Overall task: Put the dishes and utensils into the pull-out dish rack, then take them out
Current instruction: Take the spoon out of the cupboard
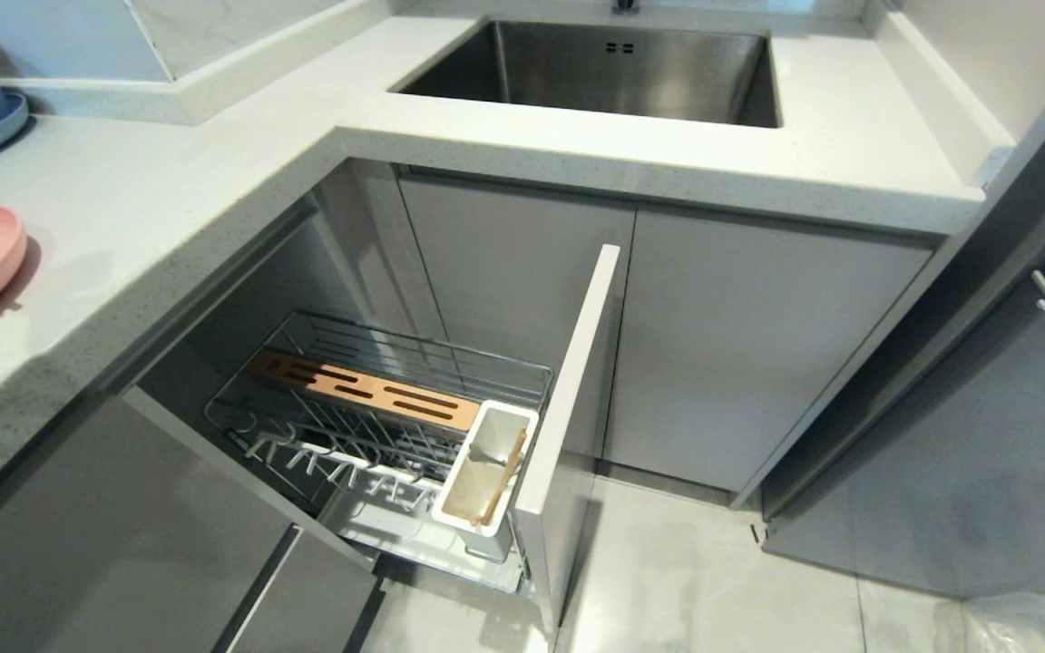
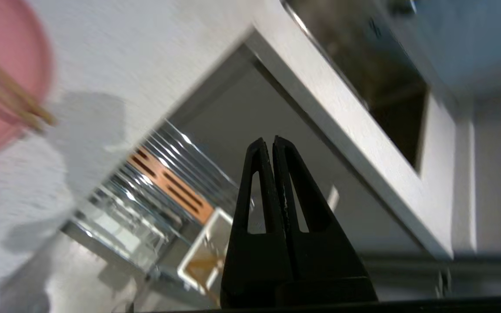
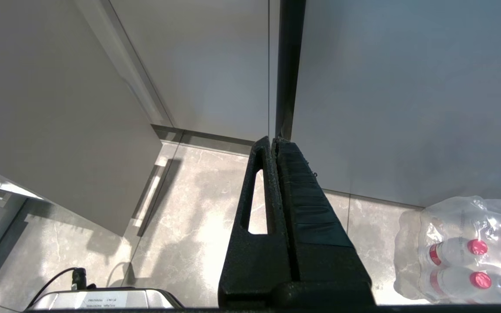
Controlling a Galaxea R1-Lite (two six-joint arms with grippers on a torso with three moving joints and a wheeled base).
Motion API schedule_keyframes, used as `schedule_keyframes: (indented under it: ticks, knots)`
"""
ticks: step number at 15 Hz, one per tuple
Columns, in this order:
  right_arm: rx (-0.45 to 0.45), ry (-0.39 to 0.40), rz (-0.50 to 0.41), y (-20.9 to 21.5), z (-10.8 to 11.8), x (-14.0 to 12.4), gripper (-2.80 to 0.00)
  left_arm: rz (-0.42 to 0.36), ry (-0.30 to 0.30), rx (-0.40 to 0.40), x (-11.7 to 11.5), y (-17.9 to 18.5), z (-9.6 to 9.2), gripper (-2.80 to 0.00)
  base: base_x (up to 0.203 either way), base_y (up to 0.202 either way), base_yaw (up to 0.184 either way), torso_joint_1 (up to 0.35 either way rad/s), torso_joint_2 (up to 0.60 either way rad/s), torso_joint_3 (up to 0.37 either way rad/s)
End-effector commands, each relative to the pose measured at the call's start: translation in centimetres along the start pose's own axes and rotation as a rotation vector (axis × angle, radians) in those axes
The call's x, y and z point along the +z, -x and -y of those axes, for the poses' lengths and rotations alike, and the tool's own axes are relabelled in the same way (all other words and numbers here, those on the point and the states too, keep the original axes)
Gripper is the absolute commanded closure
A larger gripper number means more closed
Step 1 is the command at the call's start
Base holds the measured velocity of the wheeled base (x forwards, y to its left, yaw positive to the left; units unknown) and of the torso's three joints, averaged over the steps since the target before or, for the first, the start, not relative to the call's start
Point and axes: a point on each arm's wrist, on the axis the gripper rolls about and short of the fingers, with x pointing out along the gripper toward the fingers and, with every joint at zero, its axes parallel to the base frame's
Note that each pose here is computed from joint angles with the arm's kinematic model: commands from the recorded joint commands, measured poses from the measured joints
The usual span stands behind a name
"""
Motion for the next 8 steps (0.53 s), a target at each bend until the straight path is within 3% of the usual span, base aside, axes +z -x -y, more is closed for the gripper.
schedule_keyframes:
  ticks: [1, 3, 8]
  knots:
    - [0.000, -0.001, -0.002, 0.0, 0.0, 0.0, 0.00, -0.094, -0.020, -0.049, -0.7, -0.9, 0.4, 0.00, 0.000, 0.000, 0.000, 0.000, 0.00, 0.000]
    - [0.000, -0.001, -0.002, 0.0, 0.0, 0.0, 0.00, -0.213, -0.040, -0.039, -1.9, -3.6, 0.7, 0.00, 0.000, 0.000, 0.000, 0.000, 0.00, 0.000]
    - [0.000, -0.001, -0.002, 0.0, 0.0, 0.0, 0.00, -0.582, -0.062, 0.156, -7.4, -11.2, 0.8, 0.00, 0.000, 0.000, 0.000, 0.000, 0.00, 0.000]
